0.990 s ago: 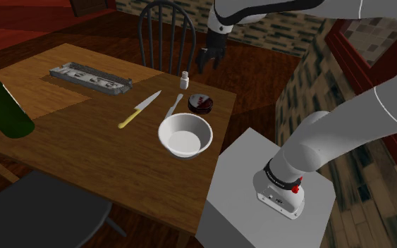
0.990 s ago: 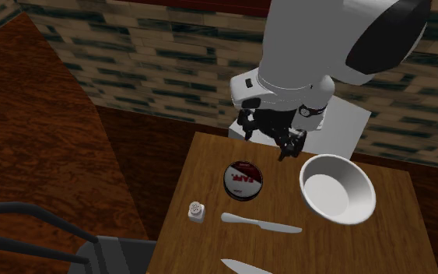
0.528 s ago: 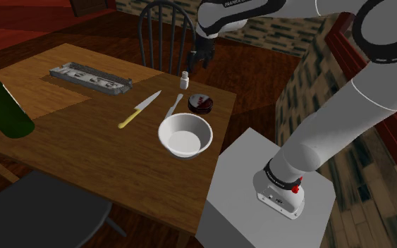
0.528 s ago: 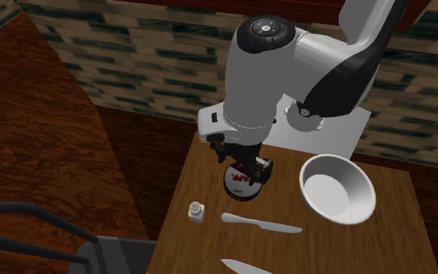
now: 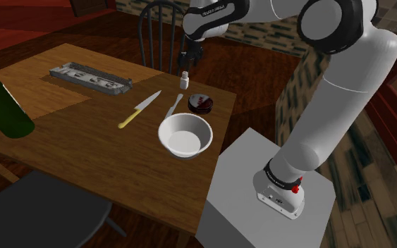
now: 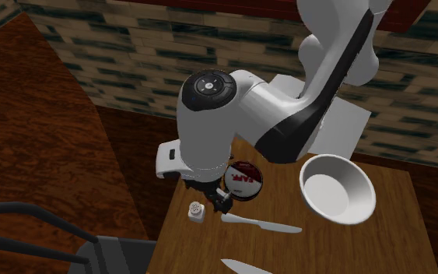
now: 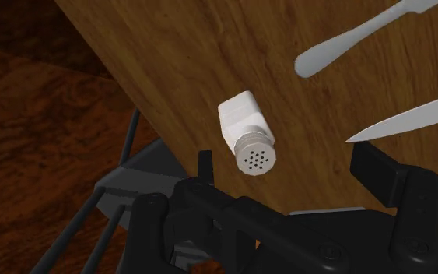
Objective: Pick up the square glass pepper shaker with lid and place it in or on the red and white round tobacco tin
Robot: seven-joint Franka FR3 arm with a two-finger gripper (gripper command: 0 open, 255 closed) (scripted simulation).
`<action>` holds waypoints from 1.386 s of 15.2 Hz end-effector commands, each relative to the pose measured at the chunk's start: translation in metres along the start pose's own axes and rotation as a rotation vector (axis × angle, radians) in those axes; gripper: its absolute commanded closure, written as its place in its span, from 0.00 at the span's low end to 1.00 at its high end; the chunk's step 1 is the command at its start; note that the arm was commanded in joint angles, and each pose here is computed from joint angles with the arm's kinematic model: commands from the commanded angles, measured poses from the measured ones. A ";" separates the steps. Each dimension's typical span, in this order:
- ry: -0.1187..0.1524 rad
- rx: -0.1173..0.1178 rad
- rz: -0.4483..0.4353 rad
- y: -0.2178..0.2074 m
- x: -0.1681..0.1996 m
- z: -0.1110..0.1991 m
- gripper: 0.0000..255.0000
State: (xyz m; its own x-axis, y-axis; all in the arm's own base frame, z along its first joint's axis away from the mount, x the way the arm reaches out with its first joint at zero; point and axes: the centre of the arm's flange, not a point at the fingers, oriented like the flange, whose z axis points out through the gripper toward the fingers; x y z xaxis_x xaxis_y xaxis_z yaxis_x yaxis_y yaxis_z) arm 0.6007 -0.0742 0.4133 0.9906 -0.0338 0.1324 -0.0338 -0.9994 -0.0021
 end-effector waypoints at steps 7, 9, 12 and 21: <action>0.011 -0.008 -0.002 0.006 0.022 0.043 0.00; 0.011 -0.008 -0.002 0.006 0.022 0.056 0.00; 0.011 -0.008 -0.002 0.006 0.022 0.056 0.00; 0.011 -0.008 -0.002 0.006 0.022 0.056 1.00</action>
State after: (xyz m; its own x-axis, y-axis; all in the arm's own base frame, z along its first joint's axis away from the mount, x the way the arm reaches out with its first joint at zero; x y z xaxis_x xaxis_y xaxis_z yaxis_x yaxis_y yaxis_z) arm 0.6295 -0.0813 0.3605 0.9891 -0.0319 0.1437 -0.0332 -0.9994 0.0064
